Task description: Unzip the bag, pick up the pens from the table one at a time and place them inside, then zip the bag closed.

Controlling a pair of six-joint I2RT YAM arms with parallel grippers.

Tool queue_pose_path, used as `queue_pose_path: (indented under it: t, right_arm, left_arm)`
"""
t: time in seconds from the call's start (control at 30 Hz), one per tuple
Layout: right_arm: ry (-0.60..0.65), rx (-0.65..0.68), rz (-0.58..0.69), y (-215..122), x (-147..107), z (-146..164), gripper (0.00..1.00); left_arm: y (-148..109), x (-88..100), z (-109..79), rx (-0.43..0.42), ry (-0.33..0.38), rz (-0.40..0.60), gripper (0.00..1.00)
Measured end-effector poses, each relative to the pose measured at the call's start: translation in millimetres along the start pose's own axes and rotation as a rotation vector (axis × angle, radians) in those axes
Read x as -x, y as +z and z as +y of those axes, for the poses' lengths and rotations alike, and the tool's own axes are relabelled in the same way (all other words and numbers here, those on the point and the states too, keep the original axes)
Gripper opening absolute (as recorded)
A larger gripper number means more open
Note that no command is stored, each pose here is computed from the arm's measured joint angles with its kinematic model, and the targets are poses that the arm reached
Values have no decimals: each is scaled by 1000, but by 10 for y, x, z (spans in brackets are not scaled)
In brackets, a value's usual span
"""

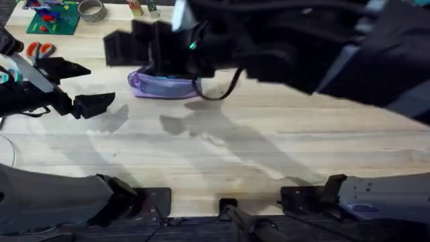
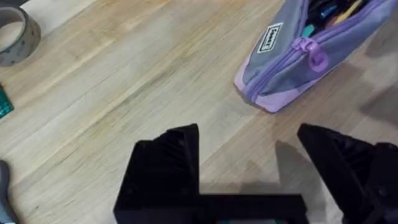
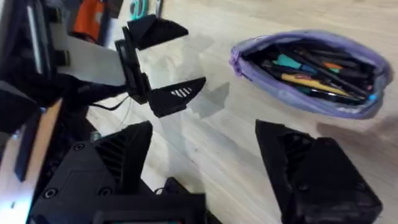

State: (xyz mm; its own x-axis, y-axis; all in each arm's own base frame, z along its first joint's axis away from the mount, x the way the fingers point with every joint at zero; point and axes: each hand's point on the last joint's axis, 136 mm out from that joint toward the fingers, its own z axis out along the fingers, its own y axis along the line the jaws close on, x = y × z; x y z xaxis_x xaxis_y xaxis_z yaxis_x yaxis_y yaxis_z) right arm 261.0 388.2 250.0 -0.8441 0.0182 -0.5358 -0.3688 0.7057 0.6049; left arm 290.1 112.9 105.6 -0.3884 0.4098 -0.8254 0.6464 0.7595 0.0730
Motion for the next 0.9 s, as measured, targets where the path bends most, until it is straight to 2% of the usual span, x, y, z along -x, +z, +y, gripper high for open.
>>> queue_pose_path:
  t: [0.17,0.4,0.47,0.57,0.9]
  right_arm:
    - [-28,-16,26,221,-182,46,997]
    - [-53,-31,-14,462,-154,18,997]
    - [-65,-82,-14,607,-231,-79,997]
    - [-81,-78,-12,718,-319,-32,997]
    - [-100,-46,-27,750,-374,117,997]
  left_arm:
    - [0,0,0,0,0,0,993]
    - [0,0,0,0,0,0,993]
    - [0,1,0,0,0,0,993]
    - [0,1,0,0,0,0,993]
    - [0,0,0,0,0,0,993]
